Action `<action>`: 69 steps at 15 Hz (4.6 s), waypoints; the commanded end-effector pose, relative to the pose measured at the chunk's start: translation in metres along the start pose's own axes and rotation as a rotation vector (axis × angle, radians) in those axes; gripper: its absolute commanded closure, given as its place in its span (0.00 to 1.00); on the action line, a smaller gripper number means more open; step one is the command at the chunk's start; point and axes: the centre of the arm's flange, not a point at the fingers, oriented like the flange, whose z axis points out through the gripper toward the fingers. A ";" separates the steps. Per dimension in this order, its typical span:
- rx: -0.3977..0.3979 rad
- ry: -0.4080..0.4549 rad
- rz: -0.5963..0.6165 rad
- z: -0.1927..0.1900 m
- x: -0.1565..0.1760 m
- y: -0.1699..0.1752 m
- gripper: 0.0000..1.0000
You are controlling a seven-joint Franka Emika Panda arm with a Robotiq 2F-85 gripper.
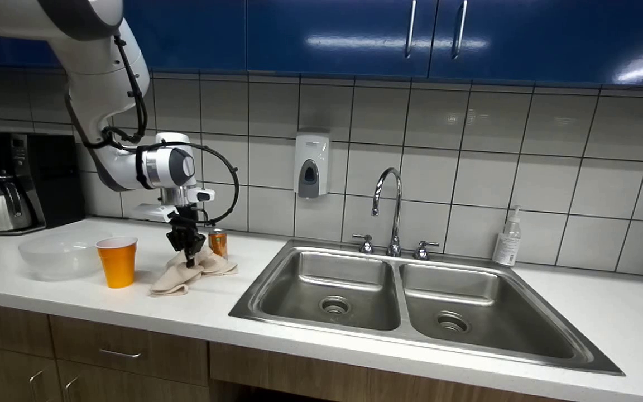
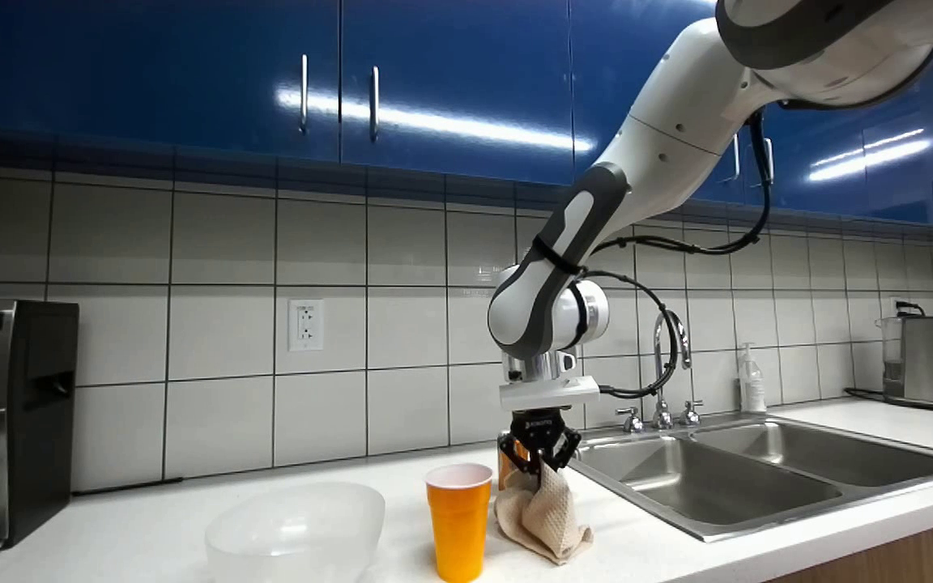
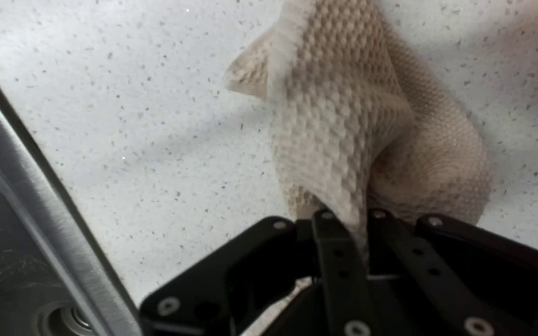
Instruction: Pick up the towel and place it in the bowl
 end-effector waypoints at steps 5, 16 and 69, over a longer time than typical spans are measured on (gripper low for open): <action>-0.005 0.019 -0.069 -0.028 -0.025 -0.002 0.99; 0.022 0.201 -0.156 -0.123 -0.069 0.008 0.99; 0.058 0.684 -0.711 -0.312 -0.289 -0.194 0.99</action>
